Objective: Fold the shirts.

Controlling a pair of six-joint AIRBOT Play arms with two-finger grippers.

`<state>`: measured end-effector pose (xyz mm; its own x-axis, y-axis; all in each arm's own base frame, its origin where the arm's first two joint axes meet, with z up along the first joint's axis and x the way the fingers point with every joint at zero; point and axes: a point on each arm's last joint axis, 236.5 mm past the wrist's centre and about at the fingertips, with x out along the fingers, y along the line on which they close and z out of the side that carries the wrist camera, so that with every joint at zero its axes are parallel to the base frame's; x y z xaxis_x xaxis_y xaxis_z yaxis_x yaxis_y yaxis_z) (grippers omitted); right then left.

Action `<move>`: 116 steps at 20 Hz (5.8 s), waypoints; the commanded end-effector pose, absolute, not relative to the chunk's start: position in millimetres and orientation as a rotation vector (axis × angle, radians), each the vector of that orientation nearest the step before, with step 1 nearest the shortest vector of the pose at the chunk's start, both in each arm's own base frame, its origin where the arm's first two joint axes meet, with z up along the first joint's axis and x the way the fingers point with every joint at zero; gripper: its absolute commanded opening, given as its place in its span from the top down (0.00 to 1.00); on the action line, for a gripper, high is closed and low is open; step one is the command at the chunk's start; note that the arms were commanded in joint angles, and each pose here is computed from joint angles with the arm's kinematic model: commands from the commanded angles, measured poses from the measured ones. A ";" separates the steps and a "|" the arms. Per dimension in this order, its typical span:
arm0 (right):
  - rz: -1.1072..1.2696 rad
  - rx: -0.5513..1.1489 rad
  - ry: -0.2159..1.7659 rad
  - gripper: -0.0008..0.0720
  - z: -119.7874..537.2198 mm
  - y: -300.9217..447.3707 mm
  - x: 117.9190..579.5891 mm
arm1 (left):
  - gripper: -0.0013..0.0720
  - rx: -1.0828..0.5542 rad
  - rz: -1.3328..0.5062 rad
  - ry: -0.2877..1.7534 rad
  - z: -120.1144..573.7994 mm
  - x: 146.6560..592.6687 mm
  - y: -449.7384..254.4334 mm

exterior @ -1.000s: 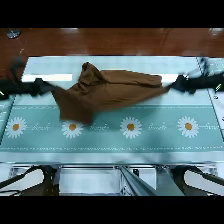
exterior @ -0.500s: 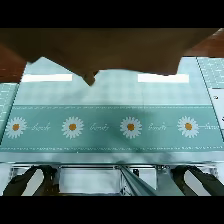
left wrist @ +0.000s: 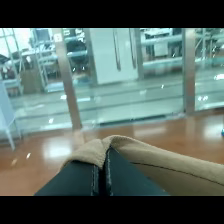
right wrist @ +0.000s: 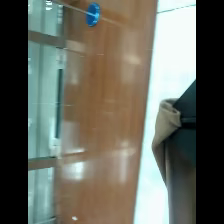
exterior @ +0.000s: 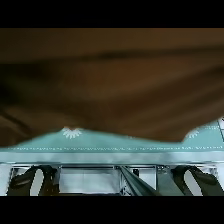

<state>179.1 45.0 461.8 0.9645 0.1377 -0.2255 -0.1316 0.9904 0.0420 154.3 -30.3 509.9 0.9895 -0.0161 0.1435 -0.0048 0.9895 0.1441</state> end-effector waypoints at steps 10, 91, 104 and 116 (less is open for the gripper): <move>0.183 0.241 0.786 0.96 240.1 24.8 301.3 | 0.95 -0.207 -0.194 0.557 257.7 347.9 -11.1; 0.259 0.828 1.458 0.96 -77.7 85.9 254.8 | 0.95 -0.869 -0.420 1.457 -62.8 253.2 -72.1; 0.258 0.817 1.197 0.96 -23.5 48.0 435.0 | 0.95 -0.766 -0.256 1.148 -18.2 456.3 -23.7; 0.289 0.875 1.222 0.14 -45.2 30.1 475.4 | 0.02 -0.737 -0.296 1.256 -47.7 487.2 -23.9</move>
<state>475.1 35.1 -53.4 0.3644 0.5981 -0.7138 0.2804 0.6604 0.6966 494.6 -31.5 -48.0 0.3613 -0.5794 -0.7306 -0.2049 0.7150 -0.6684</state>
